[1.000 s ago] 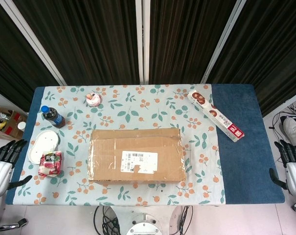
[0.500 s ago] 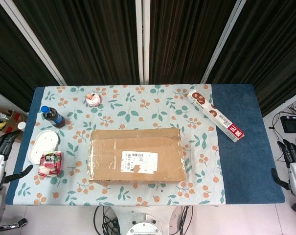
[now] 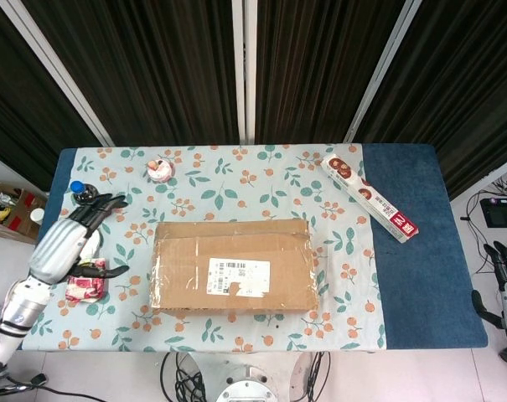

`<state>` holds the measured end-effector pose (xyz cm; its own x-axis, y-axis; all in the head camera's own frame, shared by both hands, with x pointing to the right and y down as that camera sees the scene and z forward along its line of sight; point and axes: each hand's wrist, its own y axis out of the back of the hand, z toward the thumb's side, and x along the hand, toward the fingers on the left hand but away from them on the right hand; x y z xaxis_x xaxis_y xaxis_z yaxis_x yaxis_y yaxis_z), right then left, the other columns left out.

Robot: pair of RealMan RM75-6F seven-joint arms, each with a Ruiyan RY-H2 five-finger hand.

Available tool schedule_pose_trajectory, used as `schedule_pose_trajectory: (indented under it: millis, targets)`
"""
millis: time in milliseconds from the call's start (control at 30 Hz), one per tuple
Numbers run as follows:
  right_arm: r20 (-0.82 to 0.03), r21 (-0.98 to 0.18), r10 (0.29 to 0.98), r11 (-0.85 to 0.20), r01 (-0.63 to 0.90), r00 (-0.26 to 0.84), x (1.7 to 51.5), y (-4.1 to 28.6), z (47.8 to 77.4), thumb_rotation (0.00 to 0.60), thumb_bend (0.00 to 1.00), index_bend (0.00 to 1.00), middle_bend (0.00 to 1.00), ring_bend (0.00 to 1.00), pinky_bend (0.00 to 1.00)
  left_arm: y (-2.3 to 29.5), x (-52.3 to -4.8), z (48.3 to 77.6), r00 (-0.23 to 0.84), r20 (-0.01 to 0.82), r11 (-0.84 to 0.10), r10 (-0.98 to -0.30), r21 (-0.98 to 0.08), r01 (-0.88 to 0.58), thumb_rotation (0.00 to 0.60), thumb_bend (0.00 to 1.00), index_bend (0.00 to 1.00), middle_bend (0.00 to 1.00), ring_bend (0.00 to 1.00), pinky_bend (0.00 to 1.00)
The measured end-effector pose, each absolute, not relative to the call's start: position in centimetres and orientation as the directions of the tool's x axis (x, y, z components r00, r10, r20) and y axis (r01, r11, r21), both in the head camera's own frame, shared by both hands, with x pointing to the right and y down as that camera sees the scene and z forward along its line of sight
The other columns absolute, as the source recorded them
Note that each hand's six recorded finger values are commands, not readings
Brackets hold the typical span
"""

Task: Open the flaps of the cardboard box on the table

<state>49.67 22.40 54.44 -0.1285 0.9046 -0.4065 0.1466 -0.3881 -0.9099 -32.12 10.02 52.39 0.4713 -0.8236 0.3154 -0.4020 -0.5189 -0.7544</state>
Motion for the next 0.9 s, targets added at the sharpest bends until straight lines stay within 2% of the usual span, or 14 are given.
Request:
schedule_pose_trajectory:
  millis: [133, 333, 533, 767, 900]
  targets:
    - [-0.422, -0.903, 0.897, -0.403, 0.146, -0.13, 49.9, 22.8, 54.7, 0.6, 0.34, 0.0, 0.0, 0.0, 0.0, 9.5, -29.6, 53.4, 0.526, 0.356, -0.597, -0.772, -0.689, -0.409, 0.358, 0.09, 0.05, 0.21, 0.08, 0.17]
    - [-0.43, -0.9, 0.893, -0.41, 0.149, -0.134, 50.3, 23.2, 55.0, 0.6, 0.34, 0.0, 0.0, 0.0, 0.0, 9.6, -26.2, 55.1, 0.594, 0.419, -0.69, -0.687, -0.632, -0.353, 0.336, 0.09, 0.05, 0.21, 0.08, 0.17]
    - [-0.416, -0.906, 0.899, -0.396, 0.151, -0.137, 50.6, 23.2, 54.7, 0.6, 0.34, 0.0, 0.0, 0.0, 0.0, 9.2, -24.7, 56.4, 0.602, 0.428, -0.695, -0.674, -0.645, -0.319, 0.314, 0.08, 0.05, 0.23, 0.08, 0.17]
    - [-0.41, -0.908, 0.9, -0.389, 0.154, -0.144, 51.0, 23.2, 54.6, 0.6, 0.34, 0.0, 0.0, 0.0, 0.0, 8.7, -24.3, 58.6, 0.571, 0.488, -0.708, -0.66, -0.659, -0.256, 0.279, 0.07, 0.06, 0.24, 0.08, 0.17]
    - [-0.411, -0.907, 0.9, -0.389, 0.159, -0.147, 51.1, 23.2, 54.8, 0.6, 0.34, 0.0, 0.0, 0.0, 0.0, 8.8, -24.4, 59.6, 0.555, 0.524, -0.725, -0.646, -0.649, -0.232, 0.237, 0.07, 0.06, 0.29, 0.08, 0.17]
